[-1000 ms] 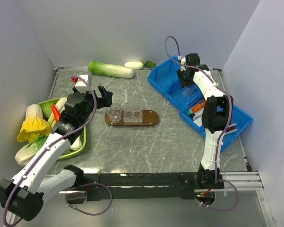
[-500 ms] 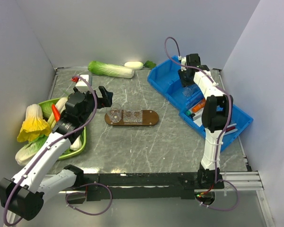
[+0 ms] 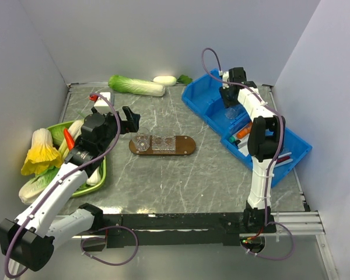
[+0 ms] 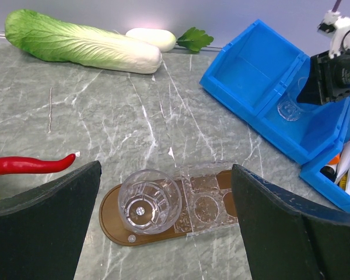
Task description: Prepare toiletry sets of a toothbrush and toothpaste on the tray
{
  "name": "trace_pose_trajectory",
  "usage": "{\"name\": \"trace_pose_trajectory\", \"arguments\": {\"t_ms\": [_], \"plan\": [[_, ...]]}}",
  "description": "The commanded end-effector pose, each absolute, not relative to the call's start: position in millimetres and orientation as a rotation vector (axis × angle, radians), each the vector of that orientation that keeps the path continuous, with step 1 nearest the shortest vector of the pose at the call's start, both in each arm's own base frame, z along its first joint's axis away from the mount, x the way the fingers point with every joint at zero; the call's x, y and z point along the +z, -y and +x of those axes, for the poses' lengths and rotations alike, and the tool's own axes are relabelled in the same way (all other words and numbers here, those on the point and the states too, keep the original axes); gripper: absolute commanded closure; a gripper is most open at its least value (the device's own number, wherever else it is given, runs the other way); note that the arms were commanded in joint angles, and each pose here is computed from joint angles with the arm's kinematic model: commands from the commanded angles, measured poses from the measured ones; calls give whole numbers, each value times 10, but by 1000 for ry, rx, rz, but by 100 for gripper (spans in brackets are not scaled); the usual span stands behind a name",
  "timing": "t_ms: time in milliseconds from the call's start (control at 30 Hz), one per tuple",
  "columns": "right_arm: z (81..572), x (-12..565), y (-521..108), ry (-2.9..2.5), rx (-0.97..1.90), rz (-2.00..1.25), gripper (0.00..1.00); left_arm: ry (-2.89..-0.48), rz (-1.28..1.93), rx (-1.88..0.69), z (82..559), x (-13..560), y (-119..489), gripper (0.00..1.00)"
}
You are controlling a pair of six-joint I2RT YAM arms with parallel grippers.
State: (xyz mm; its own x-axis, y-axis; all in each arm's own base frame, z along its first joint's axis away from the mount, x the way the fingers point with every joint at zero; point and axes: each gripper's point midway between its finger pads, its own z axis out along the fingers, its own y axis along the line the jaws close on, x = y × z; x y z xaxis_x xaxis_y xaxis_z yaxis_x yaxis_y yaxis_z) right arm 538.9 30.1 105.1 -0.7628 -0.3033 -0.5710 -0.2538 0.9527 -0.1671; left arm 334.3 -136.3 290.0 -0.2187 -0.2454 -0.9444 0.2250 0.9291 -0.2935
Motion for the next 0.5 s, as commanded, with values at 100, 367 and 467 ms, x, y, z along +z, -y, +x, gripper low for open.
{"name": "trace_pose_trajectory", "arguments": {"t_ms": [100, 367, 467], "plan": [[5489, 1014, -258, -2459, -91, -409, 62, -1690, -10, -456, 3369, 3090, 1391, 3], [5495, 1058, -246, -2446, -96, -414, 71, -1694, -5, -463, 3366, 3081, 1405, 3], [5496, 1071, -245, -2440, -98, -417, 81, -1694, -5, -463, 3366, 3081, 1405, 3]]}}
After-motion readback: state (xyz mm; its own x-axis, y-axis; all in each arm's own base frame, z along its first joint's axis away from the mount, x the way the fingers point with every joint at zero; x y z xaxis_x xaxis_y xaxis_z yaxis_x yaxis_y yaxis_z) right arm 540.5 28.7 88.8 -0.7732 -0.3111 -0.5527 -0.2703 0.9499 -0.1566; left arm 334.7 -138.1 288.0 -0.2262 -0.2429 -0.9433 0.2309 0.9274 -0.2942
